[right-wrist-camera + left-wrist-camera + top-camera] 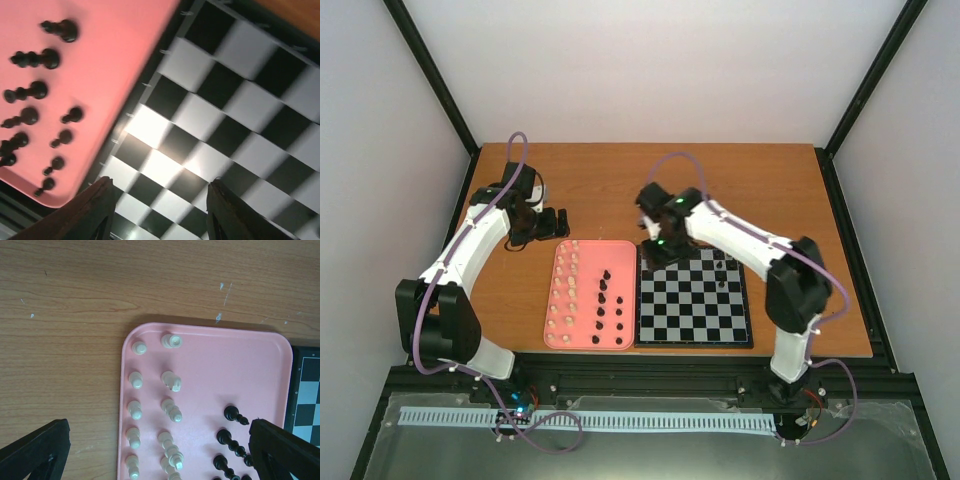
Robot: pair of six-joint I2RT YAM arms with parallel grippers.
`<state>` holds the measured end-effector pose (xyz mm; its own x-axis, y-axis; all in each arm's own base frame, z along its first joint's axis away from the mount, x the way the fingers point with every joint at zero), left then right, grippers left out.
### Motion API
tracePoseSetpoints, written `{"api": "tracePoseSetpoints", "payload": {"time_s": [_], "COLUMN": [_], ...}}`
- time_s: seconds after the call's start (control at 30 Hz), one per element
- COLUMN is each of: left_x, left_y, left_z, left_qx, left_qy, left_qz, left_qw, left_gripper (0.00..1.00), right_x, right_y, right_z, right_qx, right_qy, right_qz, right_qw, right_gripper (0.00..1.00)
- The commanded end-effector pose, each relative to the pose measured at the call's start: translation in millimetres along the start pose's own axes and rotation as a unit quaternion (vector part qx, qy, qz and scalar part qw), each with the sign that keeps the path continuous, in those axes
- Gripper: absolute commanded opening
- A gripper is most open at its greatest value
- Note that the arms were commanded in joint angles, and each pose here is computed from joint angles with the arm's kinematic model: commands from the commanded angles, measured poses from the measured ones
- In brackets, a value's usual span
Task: Set up the chess pieces on the board
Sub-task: Pick up the chess piece from the storage box.
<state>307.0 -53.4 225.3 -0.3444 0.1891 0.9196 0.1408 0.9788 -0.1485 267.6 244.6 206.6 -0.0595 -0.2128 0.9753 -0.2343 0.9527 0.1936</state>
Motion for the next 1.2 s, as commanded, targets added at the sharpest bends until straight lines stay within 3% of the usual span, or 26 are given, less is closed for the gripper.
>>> {"api": "tracePoseSetpoints", "payload": {"time_s": [0.0, 0.33, 0.7, 1.17], "left_x": [5.2, 5.8, 3.5, 1.8], "left_y": [-1.9, -2.9, -2.8, -3.3], "left_z": [-4.4, -3.4, -1.2, 0.3], "left_qx": [0.002, 0.003, 0.005, 0.004], "left_qy": [-0.014, -0.018, -0.016, -0.015], "left_qz": [0.001, 0.007, 0.009, 0.013], "left_qw": [1.0, 1.0, 1.0, 1.0], "left_gripper": [1.0, 1.0, 1.0, 1.0], "right_x": [-31.2, -82.8, -116.0, -121.5], "right_y": [51.9, 103.8, 106.3, 106.0], "right_z": [-3.1, 0.7, 11.7, 12.9], "right_qx": [0.05, 0.13, 0.138, 0.136], "right_qy": [0.024, 0.082, 0.13, 0.141], "right_qz": [-0.041, -0.058, -0.056, -0.053], "right_qw": [0.998, 0.986, 0.98, 0.979], "right_gripper": [0.52, 0.5, 0.41, 0.28]}}
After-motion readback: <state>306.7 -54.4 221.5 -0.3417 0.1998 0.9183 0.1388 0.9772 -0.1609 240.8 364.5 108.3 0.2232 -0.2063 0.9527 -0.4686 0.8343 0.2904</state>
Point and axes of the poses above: each gripper's point midway between its finger pads, its own x axis back along the fingers, its own y axis along the line the jaws close on, z = x × y, the point moved 8 cm from there along x, back along the fingers, and after that the axes turned 13 degrees about -x, right-handed, at the moved point
